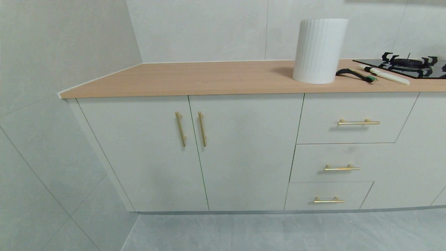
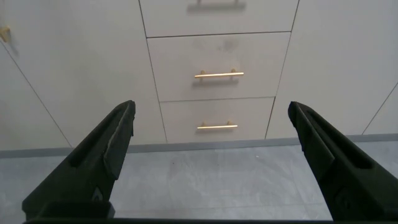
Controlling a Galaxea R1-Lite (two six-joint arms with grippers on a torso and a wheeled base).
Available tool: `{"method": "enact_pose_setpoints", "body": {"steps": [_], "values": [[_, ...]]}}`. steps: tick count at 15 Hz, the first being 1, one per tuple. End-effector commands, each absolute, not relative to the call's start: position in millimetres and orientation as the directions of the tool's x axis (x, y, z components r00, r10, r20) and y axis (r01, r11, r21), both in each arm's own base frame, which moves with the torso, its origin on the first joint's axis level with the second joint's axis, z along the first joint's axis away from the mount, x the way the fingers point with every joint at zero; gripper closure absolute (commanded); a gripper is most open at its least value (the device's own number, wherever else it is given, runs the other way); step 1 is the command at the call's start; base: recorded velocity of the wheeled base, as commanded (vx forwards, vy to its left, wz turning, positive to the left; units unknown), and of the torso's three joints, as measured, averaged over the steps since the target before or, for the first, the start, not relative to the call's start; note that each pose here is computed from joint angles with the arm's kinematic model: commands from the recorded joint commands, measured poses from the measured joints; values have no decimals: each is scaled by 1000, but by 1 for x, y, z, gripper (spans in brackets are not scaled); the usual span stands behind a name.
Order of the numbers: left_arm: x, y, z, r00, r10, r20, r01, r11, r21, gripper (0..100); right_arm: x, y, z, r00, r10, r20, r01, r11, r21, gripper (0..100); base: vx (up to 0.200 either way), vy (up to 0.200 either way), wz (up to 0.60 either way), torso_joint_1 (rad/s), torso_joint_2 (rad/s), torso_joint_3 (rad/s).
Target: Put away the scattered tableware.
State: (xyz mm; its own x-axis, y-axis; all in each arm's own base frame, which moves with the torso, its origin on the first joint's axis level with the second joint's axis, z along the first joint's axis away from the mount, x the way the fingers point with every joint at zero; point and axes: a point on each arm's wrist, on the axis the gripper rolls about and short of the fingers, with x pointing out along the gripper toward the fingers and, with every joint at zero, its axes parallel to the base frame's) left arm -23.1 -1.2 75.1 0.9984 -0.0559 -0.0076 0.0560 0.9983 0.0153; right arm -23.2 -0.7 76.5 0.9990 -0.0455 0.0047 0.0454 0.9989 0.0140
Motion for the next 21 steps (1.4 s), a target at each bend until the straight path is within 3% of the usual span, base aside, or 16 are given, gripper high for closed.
{"method": "enact_pose_setpoints", "body": {"steps": [1,12,21], "values": [[-23,-1,75,998,-55,-9,55,998,12,0,-23,-1,75,999,-48,-5,48,999,18,0,0,0,0,0,0,0],[-23,-1,75,998,-55,-11,55,998,12,0,-23,-1,76,999,-40,-3,40,999,18,0,0,0,0,0,0,0],[-23,-1,75,998,-55,-9,55,998,9,0,-23,-1,76,999,-38,-3,38,999,20,0,0,-200,0,6,2,1]]}}
